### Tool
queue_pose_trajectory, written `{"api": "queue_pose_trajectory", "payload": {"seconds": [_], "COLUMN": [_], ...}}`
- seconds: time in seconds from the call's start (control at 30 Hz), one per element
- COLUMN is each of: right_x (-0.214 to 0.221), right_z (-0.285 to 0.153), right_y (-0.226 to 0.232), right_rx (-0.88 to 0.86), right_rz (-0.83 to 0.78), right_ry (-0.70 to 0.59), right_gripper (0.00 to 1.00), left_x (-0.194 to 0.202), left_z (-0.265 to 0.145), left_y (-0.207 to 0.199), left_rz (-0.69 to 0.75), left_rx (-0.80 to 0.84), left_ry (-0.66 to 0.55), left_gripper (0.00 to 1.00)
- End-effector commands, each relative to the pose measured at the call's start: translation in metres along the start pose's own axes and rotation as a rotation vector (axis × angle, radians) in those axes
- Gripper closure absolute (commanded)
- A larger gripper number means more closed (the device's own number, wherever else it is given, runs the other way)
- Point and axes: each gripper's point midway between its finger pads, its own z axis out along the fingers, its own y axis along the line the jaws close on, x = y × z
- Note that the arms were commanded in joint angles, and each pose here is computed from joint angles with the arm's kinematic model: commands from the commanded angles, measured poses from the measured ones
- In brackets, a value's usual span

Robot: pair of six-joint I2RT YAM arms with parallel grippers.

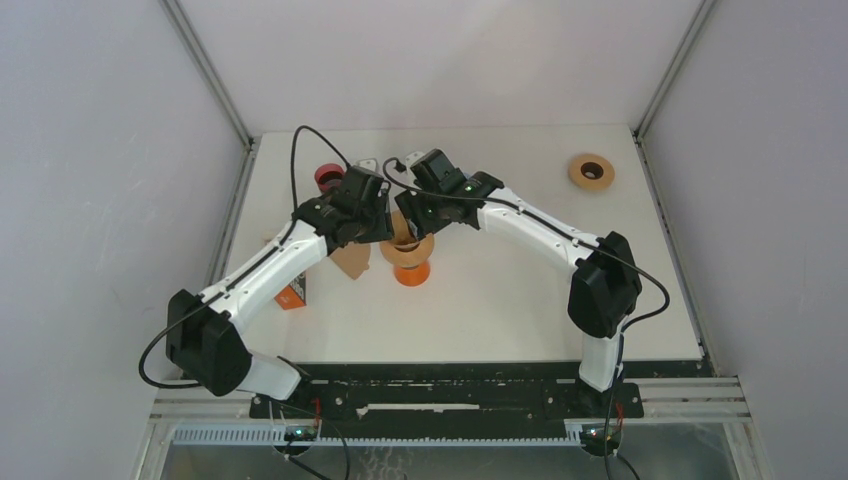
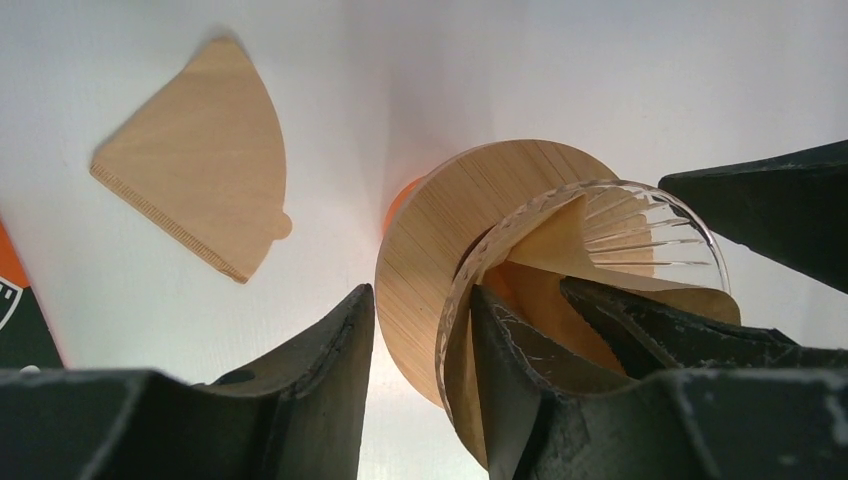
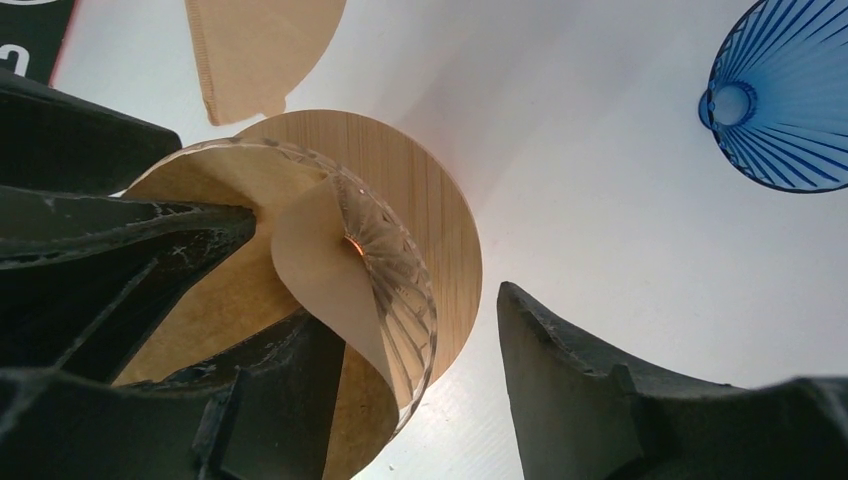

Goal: Place the coffee filter in the dripper
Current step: Place the coffee filter in the coffee dripper.

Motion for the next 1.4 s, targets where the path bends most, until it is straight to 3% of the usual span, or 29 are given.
{"api": "queue_pose_trajectory", "payload": {"seconds": [0.0,0.23,0.87,1.37], "right_x": [-0.038,-0.051,-0.055,-0.051], "right_z": [-0.036,-0.048,0.0,-0.029], "right_y": [0.011,0.016,-0.016,0.012], "right_rx": [-0.056,-0.089,-0.076,-0.14], "right_rz": [-0.002,-0.002,0.076,0.067], "right_ry": [-0.121,-0.174,-0.128,-0.127], "right_gripper": [0.35,0.33,0.33,0.32], "left_x": [0.006,0.004,0.003,0.002], "left_z": [-0.001,-0.004,-0.007,-0.007], "left_y": [0.008,0.008,0.009,0.009], "left_rz": [0.028,0.028,0.033,0.033], "left_rx": [-0.015,-0.012,-0.013,-0.012], "left_ry": [0.01,-0.002,-0.012,-0.013], "left_gripper": [0.55,0.55,0.54,0.54]}}
